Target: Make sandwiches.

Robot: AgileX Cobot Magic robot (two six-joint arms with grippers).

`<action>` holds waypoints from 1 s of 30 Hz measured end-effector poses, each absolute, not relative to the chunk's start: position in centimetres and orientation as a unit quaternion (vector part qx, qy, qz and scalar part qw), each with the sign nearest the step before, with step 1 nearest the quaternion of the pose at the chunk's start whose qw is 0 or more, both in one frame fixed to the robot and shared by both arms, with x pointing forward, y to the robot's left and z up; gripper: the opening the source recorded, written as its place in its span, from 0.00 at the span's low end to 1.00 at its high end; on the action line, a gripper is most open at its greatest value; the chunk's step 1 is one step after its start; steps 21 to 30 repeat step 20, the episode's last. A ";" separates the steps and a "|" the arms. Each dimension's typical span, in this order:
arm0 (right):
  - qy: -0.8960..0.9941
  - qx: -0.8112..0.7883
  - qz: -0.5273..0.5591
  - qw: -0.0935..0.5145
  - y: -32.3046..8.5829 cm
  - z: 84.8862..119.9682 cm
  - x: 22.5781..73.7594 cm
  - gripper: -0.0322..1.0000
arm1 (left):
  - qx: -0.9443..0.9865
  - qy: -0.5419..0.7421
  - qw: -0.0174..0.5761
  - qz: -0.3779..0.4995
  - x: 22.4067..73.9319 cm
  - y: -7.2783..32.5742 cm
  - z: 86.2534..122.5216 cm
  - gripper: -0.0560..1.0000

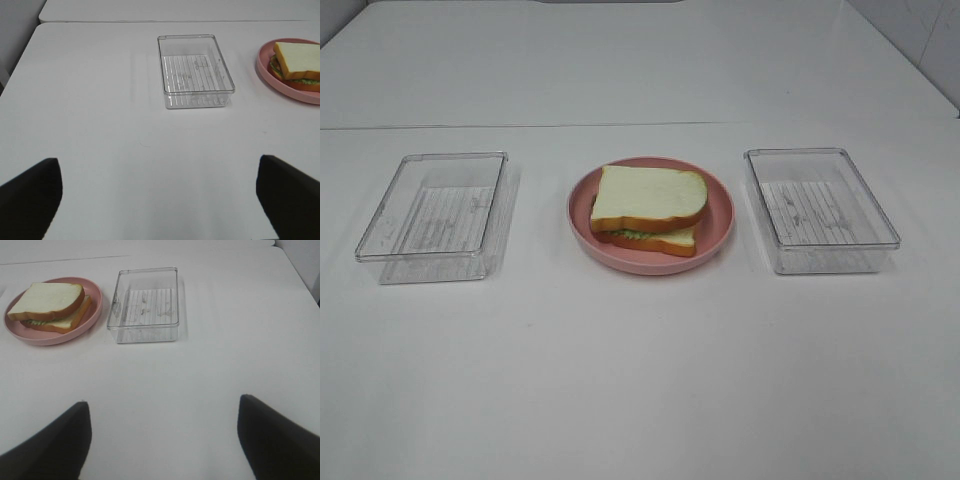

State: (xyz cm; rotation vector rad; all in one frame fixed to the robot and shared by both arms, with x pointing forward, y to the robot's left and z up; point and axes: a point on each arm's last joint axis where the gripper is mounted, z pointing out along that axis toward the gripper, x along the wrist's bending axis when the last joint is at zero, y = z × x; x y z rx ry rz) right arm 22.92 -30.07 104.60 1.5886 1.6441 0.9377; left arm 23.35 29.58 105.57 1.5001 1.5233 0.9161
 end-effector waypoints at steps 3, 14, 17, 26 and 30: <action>0.628 0.607 0.358 0.329 -30.1 104.6 22.9 0.77 | 0.592 0.601 0.397 0.362 23.4 29.6 105.6 0.97; 0.628 0.607 0.358 0.329 -30.1 104.6 22.9 0.77 | 0.592 0.601 0.397 0.362 23.4 29.6 105.6 0.97; 0.628 0.607 0.358 0.329 -30.1 104.6 22.9 0.77 | 0.592 0.601 0.397 0.362 23.4 29.6 105.6 0.97; 0.628 0.607 0.358 0.329 -30.1 104.6 22.9 0.77 | 0.592 0.601 0.397 0.362 23.4 29.6 105.6 0.97; 0.628 0.607 0.358 0.329 -30.1 104.6 22.9 0.77 | 0.592 0.601 0.397 0.362 23.4 29.6 105.6 0.97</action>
